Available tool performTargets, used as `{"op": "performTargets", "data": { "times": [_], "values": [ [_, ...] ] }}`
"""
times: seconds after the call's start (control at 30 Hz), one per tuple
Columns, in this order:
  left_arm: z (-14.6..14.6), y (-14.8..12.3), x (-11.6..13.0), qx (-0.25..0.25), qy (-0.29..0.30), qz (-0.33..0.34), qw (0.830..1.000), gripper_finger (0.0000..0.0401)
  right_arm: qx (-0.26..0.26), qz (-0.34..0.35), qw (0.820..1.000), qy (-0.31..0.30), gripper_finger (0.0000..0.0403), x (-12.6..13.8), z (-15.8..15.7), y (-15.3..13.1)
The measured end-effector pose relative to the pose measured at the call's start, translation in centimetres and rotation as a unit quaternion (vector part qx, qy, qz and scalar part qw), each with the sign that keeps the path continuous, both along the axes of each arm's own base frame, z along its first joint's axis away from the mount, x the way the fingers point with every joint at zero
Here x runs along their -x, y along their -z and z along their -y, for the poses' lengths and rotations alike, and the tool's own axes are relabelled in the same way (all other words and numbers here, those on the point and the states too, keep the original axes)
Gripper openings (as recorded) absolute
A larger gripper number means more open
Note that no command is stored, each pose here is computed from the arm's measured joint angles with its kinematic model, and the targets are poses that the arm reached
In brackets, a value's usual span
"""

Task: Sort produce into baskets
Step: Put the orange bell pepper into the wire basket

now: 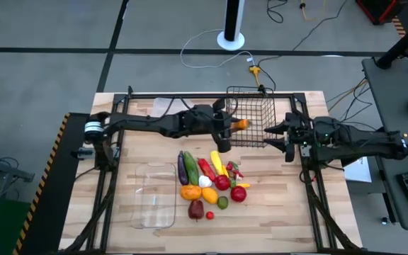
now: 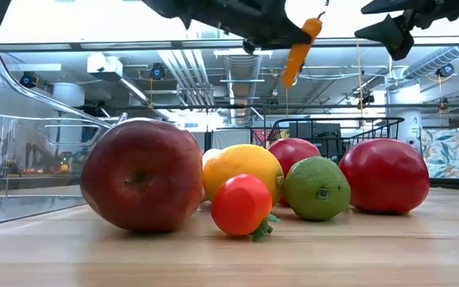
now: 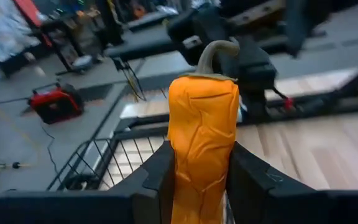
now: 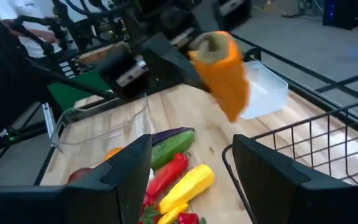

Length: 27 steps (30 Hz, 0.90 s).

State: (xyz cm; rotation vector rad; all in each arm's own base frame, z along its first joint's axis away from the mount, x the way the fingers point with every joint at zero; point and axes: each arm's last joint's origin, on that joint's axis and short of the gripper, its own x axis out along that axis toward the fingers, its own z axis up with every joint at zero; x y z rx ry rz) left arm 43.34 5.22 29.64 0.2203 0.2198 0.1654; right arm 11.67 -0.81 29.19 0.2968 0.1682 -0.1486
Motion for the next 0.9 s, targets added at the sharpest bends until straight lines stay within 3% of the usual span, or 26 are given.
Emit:
{"op": "performTargets", "data": {
  "times": [0.13, 0.33, 0.53, 0.9],
  "values": [
    [-0.3, 0.8, -0.9, 0.018, -0.014, 0.029, 0.999, 0.0091, 0.000, 0.014, 1.000, -0.010, 0.0217, 0.5, -0.1, -0.3],
    [-0.4, 2.4, -1.6, 0.035, -0.021, 0.019, 0.999, 0.0091, 0.019, 0.056, 0.998, -0.031, 0.0217, 1.2, -0.3, -1.1],
    [-0.7, 4.5, -2.4, 0.043, -0.067, 0.005, 0.997, 0.0091, 0.047, 0.084, 0.994, -0.058, 0.0217, 1.3, -0.4, -1.6],
    [-0.9, 5.4, -2.7, 0.058, -0.083, 0.008, 0.995, 0.0091, 0.083, 0.119, 0.985, -0.092, 0.0217, 1.2, -0.7, -1.7]
  ]
}}
